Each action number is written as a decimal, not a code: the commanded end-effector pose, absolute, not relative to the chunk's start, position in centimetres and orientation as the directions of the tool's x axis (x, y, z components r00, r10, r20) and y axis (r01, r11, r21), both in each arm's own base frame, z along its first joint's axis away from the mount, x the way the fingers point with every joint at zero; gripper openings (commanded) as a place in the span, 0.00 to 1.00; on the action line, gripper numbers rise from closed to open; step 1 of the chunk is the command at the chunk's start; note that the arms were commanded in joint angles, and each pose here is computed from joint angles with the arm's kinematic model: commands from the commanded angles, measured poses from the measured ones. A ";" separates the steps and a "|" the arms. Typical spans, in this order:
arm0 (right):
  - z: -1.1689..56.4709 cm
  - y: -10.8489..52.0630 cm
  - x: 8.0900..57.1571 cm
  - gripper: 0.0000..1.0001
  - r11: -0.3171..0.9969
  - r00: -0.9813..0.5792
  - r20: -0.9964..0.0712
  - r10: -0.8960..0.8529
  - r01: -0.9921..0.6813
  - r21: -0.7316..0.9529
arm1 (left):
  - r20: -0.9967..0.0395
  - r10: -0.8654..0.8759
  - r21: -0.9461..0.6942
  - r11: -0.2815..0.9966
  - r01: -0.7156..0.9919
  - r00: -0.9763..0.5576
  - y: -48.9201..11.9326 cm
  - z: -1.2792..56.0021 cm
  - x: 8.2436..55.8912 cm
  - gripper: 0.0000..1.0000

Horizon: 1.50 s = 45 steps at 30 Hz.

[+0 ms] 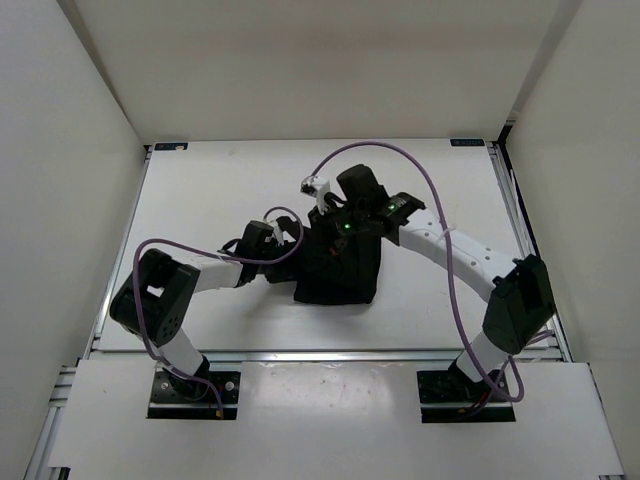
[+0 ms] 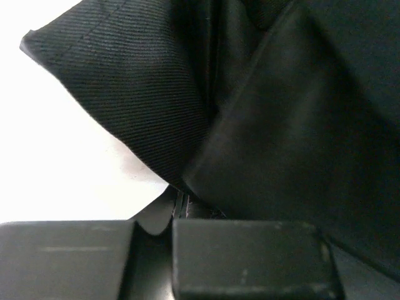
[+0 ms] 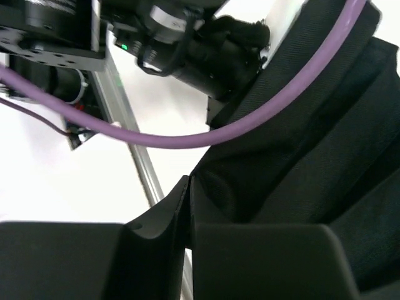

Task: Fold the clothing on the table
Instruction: Fold the skirt

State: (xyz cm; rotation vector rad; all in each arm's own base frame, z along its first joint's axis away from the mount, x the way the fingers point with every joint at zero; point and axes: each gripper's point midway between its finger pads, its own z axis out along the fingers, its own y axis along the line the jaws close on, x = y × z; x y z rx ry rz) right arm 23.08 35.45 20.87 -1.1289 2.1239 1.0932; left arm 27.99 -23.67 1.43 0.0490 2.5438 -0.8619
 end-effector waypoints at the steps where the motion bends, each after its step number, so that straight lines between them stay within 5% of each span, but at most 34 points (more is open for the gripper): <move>1: 20.8 36.7 24.7 0.07 0.362 -0.527 -0.736 -0.426 -0.844 0.396 | -0.339 -0.093 -0.511 0.854 0.100 -0.936 -21.1 -1.4 25.5 0.00; 3: 19.8 36.9 24.8 0.30 0.351 -0.541 -0.710 -0.450 -0.838 0.417 | -0.350 -0.105 -0.529 0.842 0.104 -0.931 -21.4 -1.0 25.8 0.00; 5: 19.7 36.7 25.0 0.82 0.352 -0.554 -0.701 -0.449 -0.831 0.431 | -0.349 -0.124 -0.535 0.840 0.089 -0.929 -20.9 -0.8 26.1 0.00; 7: 21.5 36.1 25.5 0.99 0.345 -0.543 -0.730 -0.414 -0.836 0.427 | -0.346 -0.148 -0.544 0.836 0.069 -0.926 -20.3 -0.4 26.4 0.00; 14: 28.1 31.1 25.7 1.00 0.317 -0.528 -0.813 -0.244 -0.836 0.448 | -0.393 -0.213 -0.507 0.862 0.017 -0.895 -15.5 2.0 27.3 0.00; 16: 27.3 29.2 26.2 0.97 0.363 -0.554 -0.800 -0.233 -0.812 0.457 | -0.412 -0.235 -0.500 0.866 0.002 -0.880 -14.4 3.2 27.6 0.00; 17: 26.9 27.9 27.1 0.84 0.399 -0.569 -0.793 -0.216 -0.793 0.460 | -0.445 -0.231 -0.490 0.871 0.020 -0.865 -13.9 4.9 28.3 0.00; 20: 24.9 24.1 28.5 0.05 0.488 -0.612 -0.767 -0.193 -0.738 0.466 | -0.595 -0.191 -0.477 0.865 0.153 -0.780 -14.9 11.7 30.2 0.00; 21: 24.0 23.0 29.0 0.01 0.519 -0.623 -0.757 -0.198 -0.722 0.458 | -0.651 -0.161 -0.481 0.843 0.239 -0.742 -16.4 14.4 30.6 0.00; 23: 22.2 21.6 28.9 0.00 0.535 -0.639 -0.738 -0.219 -0.711 0.457 | -0.744 -0.191 -0.560 0.702 0.441 -0.640 -20.3 21.1 30.1 0.00; 28: 18.9 20.3 28.6 0.01 0.513 -0.700 -0.684 -0.208 -0.673 0.533 | -0.541 -0.239 -0.839 0.093 0.536 -0.806 -28.8 28.8 23.3 0.00; 34: 15.6 21.0 26.7 0.00 0.440 -0.741 -0.628 -0.239 -0.659 0.610 | -0.448 -0.080 -0.881 -0.132 0.455 -0.891 -36.4 31.1 20.7 0.00; 45: 14.4 22.4 27.3 0.01 0.403 -0.794 -0.561 -0.232 -0.604 0.688 | -0.269 -0.145 -0.953 0.180 0.242 -0.952 -33.7 18.2 23.8 0.00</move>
